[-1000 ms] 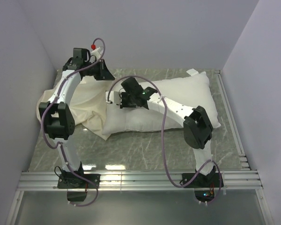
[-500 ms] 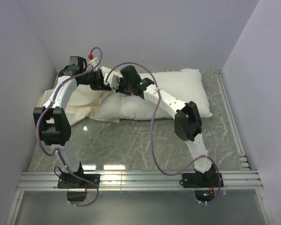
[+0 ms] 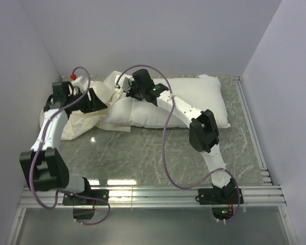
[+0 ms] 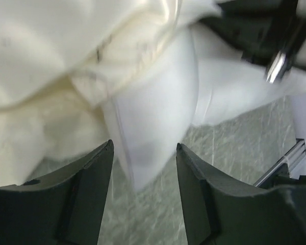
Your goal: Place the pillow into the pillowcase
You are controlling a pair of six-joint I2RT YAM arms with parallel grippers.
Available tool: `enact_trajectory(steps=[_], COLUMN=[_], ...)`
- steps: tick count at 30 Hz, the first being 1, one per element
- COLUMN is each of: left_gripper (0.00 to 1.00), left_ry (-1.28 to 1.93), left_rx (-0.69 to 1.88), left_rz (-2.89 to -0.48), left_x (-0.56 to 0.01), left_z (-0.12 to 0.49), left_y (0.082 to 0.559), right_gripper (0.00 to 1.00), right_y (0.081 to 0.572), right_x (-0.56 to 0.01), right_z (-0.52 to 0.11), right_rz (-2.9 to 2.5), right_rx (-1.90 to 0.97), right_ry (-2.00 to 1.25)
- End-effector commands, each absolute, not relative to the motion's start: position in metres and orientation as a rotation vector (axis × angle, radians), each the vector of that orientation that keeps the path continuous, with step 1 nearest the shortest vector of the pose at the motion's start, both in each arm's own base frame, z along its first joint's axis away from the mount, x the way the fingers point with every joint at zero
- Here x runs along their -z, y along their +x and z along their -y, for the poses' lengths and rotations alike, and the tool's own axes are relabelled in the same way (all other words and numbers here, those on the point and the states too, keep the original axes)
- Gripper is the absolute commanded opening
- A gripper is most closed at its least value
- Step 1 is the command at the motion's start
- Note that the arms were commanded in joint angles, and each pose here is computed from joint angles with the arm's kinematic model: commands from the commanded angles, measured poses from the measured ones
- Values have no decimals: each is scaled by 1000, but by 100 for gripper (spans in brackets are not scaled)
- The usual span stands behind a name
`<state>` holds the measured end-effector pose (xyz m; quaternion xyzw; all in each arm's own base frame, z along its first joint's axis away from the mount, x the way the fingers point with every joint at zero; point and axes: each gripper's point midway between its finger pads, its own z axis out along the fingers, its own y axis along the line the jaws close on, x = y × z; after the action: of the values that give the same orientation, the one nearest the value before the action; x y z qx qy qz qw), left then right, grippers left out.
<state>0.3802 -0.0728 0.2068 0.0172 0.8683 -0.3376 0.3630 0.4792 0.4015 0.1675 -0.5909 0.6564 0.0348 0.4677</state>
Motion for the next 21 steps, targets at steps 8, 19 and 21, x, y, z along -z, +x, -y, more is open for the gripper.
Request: enact_trajectory(steps=[8,19,21], left_gripper=[33,36,38], left_ry=[-256,-393,-395], left_rx=[751,1155,1243], left_rz=[-2224,-2183,-2161], left_x=[-167,-114,-115], left_z=[49,82,91], left_y=[374,420,419], right_gripper=[0,0,0], right_y=[511,510,511], right_x=[-159,-158,-158], right_z=[-371,-371,-368], right_rz=[-1715,-1722,-1724], right_rx=[-71,-79,-76], right_ry=[-1383,-1385,-1382])
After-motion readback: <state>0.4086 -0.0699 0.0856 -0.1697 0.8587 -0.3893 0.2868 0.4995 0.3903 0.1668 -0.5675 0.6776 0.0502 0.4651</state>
